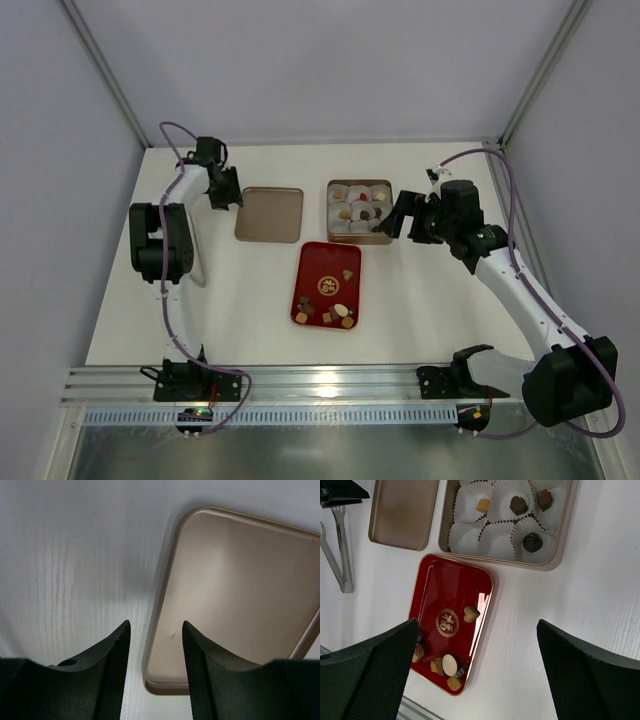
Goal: Pack the chocolate
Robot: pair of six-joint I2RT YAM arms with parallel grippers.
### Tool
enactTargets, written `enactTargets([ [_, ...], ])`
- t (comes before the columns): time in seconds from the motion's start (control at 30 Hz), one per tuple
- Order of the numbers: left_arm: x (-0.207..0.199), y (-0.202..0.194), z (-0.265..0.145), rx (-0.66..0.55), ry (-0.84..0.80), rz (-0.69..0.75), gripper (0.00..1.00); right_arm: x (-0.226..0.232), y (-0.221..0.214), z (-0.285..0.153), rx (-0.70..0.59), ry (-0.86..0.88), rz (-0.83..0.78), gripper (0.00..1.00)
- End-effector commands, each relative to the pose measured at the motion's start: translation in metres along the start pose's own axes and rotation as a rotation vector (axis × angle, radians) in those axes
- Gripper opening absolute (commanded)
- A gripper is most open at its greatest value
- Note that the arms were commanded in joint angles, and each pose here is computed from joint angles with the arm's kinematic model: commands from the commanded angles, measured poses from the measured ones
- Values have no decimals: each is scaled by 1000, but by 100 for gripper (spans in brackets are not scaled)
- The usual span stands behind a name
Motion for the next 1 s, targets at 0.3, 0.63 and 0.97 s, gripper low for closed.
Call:
enactTargets([
  [0.3,-4,-7,22,37,-57,22,31,9,17,13,-41,53,-4,100],
  [0.63,-4,-14,26,59,-68,12,0,15,20,30,-28,110,5,100],
  [0.97,-16,0,-20,24,-186,-35,0,63,30,79,29,241,-27,100],
])
Point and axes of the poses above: each gripper's point midway between its finger pads, its own z axis out along the fingers, its own x axis along the line the jaws close on, y = z × x, the point moved 3 cm from there along -z, back along the fingers
